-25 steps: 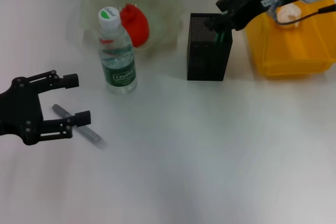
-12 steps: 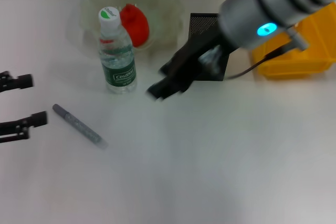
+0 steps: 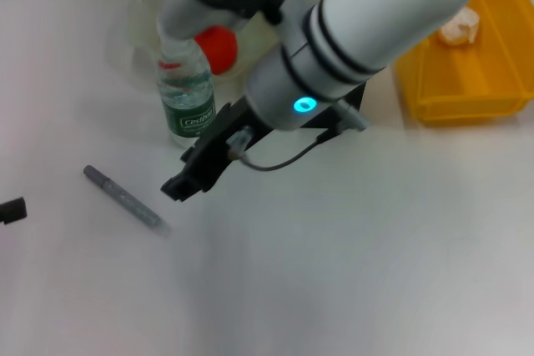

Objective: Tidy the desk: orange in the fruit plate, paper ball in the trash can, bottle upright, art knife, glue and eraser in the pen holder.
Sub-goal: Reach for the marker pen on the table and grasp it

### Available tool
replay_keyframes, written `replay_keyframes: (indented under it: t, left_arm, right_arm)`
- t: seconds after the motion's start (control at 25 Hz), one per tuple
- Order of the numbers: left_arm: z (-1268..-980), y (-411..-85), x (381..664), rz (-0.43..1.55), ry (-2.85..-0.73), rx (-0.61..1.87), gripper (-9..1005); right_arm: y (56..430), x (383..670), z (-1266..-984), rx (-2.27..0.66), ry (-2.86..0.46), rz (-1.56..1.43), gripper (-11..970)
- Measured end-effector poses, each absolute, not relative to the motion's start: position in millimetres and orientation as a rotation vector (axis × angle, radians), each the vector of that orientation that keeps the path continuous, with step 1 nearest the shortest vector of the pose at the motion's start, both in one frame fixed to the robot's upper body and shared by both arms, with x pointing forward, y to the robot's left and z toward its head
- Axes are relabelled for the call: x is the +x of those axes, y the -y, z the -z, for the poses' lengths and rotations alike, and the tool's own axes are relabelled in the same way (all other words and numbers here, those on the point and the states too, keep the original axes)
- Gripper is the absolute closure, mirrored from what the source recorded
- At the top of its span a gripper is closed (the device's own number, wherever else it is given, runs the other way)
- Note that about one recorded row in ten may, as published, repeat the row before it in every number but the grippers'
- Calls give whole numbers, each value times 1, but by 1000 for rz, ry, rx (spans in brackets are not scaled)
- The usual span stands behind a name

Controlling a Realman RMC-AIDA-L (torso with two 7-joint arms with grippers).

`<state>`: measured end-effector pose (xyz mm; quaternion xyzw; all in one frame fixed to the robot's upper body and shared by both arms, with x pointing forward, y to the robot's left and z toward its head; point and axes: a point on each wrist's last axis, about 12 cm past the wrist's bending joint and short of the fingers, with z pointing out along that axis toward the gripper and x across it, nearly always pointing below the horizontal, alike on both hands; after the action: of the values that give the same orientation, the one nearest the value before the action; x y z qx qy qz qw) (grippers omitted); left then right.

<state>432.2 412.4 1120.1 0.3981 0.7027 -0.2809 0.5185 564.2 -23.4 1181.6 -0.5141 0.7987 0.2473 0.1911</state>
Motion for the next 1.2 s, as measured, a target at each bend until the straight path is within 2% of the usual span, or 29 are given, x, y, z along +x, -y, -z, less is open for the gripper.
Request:
replay_keyframes:
  t: [0.36, 1.2]
  left_arm:
    - [-1117, -416, 425, 671, -1707, 950, 175]
    - [-1112, -403, 431, 702, -1693, 962, 176]
  right_arm:
    - [-4, 566, -1143, -1416, -2273, -669, 476]
    - [-16, 547, -1104, -1444, -2210, -587, 476]
